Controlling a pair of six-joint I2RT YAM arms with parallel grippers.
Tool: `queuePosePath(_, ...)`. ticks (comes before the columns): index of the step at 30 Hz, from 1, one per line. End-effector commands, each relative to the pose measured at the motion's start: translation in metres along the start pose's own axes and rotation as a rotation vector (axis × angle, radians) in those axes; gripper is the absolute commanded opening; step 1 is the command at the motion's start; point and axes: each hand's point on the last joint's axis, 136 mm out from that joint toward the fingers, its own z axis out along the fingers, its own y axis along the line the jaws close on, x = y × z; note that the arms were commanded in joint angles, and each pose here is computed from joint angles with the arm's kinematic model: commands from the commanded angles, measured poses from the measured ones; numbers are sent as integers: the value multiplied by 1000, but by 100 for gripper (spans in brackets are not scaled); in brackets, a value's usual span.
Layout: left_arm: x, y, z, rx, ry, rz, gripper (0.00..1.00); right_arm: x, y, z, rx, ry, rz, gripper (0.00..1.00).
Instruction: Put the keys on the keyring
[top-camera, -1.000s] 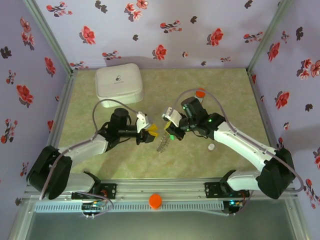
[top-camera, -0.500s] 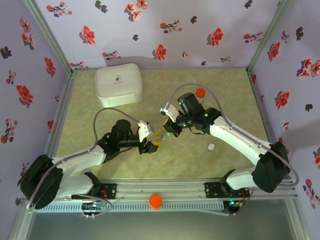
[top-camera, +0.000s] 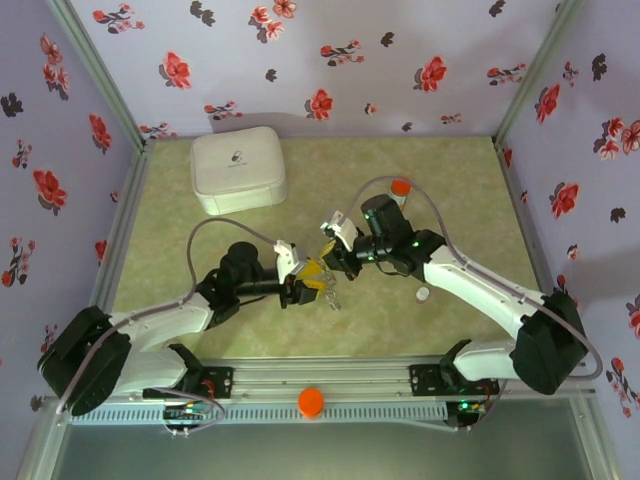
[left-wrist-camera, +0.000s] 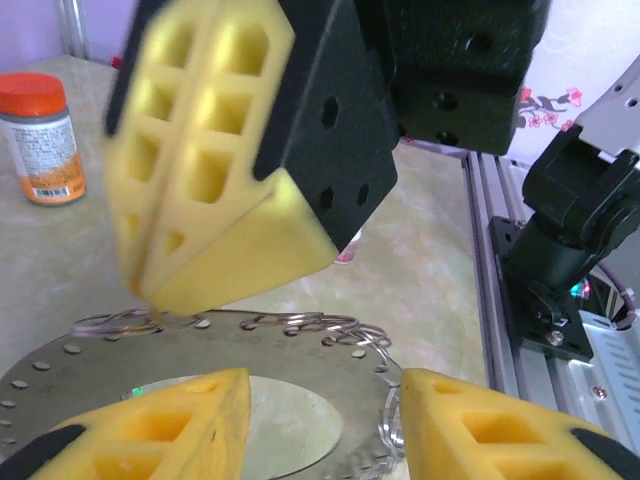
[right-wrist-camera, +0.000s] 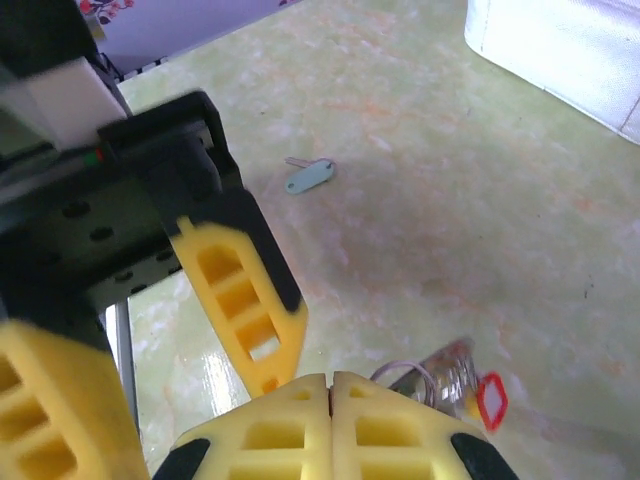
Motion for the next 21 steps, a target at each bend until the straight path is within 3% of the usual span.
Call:
queuePosePath(1,-27,8,-20,-63,-60,1,43,-21,11,-15,-33,-101,-93,0)
queuePosePath(6,-37,20,-36,-86,-60,7,40,-30,19,-17,-81,-135,-140,0)
queuePosePath(11,-42,13,-25,16,-93,-6,40,-39,25,-17,-119,-180,-151,0)
queuePosePath(21,-40,12,-13,108,-112,-4,28,-44,28,-15,-153,-210,-124,0)
